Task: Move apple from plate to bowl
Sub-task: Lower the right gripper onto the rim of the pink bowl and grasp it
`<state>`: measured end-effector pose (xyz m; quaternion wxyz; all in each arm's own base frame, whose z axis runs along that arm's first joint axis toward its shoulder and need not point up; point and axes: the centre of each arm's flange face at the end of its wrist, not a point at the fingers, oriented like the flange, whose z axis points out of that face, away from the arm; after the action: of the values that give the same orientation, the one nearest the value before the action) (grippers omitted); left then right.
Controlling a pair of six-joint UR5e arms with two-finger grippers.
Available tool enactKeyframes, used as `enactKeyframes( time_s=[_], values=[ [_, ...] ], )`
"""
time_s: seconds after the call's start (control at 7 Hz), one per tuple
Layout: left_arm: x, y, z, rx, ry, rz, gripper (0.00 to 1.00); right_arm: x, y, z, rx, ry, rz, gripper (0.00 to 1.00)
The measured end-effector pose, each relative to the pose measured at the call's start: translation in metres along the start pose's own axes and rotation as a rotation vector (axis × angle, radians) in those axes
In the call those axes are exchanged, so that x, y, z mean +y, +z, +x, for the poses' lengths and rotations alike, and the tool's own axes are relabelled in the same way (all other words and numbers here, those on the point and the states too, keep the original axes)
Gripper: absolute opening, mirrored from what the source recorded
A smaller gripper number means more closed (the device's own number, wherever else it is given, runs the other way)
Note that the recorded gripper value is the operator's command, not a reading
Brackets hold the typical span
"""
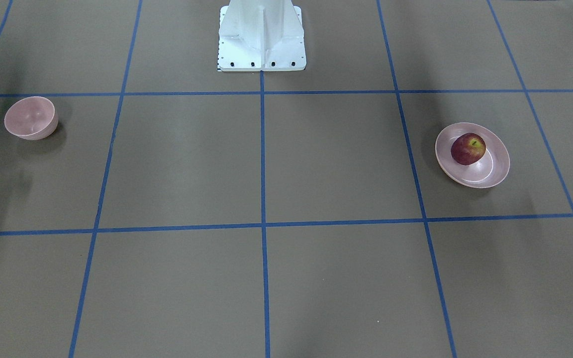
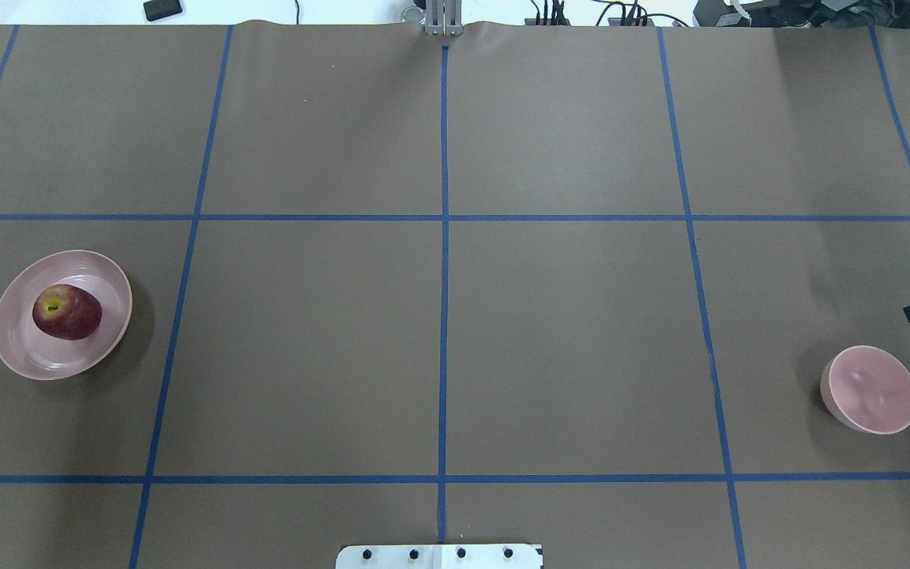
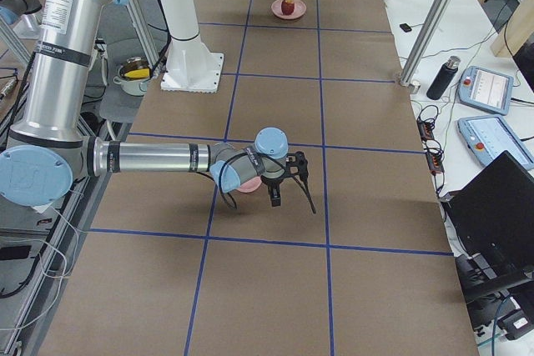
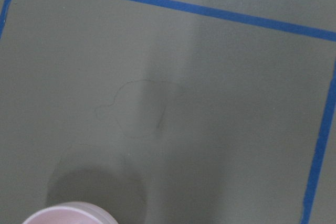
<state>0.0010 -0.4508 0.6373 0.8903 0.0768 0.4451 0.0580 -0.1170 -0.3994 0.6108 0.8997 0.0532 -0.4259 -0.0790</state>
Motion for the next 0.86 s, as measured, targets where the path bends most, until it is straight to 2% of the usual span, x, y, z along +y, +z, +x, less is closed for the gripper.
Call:
enactKeyframes(
  time_s=[0.43, 0.57, 0.71, 0.86],
  values=[
    [-0.001, 0.000, 0.001, 0.001, 0.011, 0.008, 0.98, 0.029, 0.037, -0.021, 0.006, 0.014, -0.060, 0.95],
    [-0.001, 0.000, 0.001, 0.001, 0.012, 0.008, 0.98, 0.036, 0.045, -0.023, 0.007, 0.003, -0.081, 0.88],
    [-0.001, 0.000, 0.001, 0.001, 0.012, 0.008, 0.98, 0.040, 0.051, -0.025, 0.008, -0.007, -0.099, 0.18],
    [-0.001, 0.000, 0.001, 0.002, 0.013, 0.008, 0.98, 0.044, 0.055, -0.024, 0.009, -0.012, -0.109, 0.00]
  ],
)
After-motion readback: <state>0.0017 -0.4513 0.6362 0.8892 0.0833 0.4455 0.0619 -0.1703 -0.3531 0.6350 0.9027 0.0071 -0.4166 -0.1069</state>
